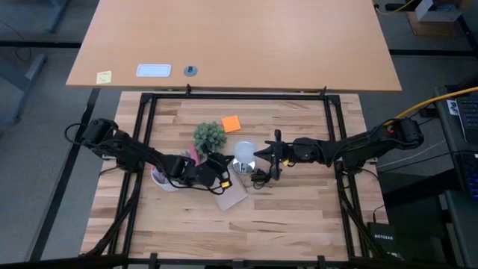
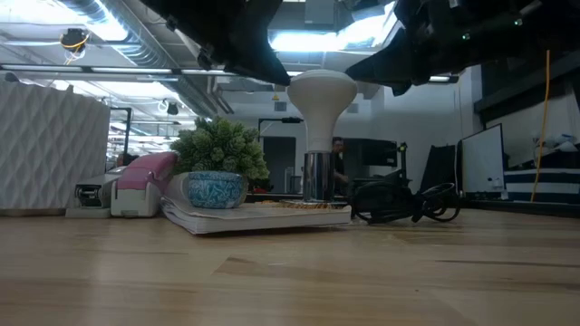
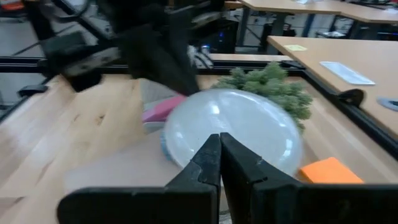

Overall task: Screw lightbulb
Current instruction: Insert the lightbulb into the silver lamp socket

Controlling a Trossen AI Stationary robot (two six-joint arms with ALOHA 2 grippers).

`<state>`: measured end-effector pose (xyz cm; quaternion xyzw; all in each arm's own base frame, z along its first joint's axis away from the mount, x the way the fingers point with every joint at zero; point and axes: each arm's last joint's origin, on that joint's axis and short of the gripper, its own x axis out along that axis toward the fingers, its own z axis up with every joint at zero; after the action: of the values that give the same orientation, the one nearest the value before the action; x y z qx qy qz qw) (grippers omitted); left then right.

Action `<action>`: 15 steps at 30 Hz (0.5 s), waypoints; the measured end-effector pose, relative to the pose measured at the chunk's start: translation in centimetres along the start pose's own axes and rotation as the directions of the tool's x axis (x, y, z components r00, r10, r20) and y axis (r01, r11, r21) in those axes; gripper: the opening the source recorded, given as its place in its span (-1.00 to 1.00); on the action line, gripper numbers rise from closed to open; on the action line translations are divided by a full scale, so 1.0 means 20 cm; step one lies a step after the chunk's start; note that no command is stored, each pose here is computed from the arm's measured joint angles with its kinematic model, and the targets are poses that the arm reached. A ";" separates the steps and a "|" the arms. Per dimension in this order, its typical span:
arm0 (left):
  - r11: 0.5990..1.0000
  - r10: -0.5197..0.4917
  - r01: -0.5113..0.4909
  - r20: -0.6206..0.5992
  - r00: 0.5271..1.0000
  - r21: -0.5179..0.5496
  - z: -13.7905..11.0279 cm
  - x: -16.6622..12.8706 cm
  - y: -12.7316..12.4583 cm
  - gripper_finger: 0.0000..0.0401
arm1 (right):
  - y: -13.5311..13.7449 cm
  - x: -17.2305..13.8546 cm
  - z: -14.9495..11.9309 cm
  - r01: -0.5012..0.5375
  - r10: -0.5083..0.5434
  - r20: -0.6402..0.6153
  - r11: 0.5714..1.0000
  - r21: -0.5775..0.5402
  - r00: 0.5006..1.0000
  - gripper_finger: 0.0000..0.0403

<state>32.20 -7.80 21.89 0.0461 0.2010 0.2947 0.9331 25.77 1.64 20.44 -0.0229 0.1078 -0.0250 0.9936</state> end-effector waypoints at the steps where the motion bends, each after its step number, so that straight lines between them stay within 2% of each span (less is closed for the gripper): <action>1: 1.000 0.009 -0.009 -0.001 1.000 -0.001 0.00 0.01 0.01 -1.00 | 0.00 0.00 0.00 -0.015 0.015 0.001 1.000 0.000 1.000 -0.94; 4: 1.000 0.029 -0.029 -0.002 1.000 -0.009 0.01 0.03 0.03 -1.00 | 0.01 0.00 0.00 -0.048 0.048 0.007 0.999 0.000 0.999 -0.94; 11: 0.997 0.071 -0.072 -0.015 0.997 -0.042 0.01 0.09 0.09 -1.00 | 0.01 0.00 0.01 -0.049 0.049 0.020 0.999 0.001 0.999 -0.94; 15: 0.997 0.071 -0.071 -0.013 0.997 -0.017 0.01 0.09 0.09 -1.00 | 0.01 0.00 0.01 -0.044 0.044 0.022 0.999 0.002 0.999 -0.94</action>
<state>32.71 -5.38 21.91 0.0430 0.2025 0.3295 0.9212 25.81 1.78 20.56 -0.0198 0.0976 -0.0031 0.9950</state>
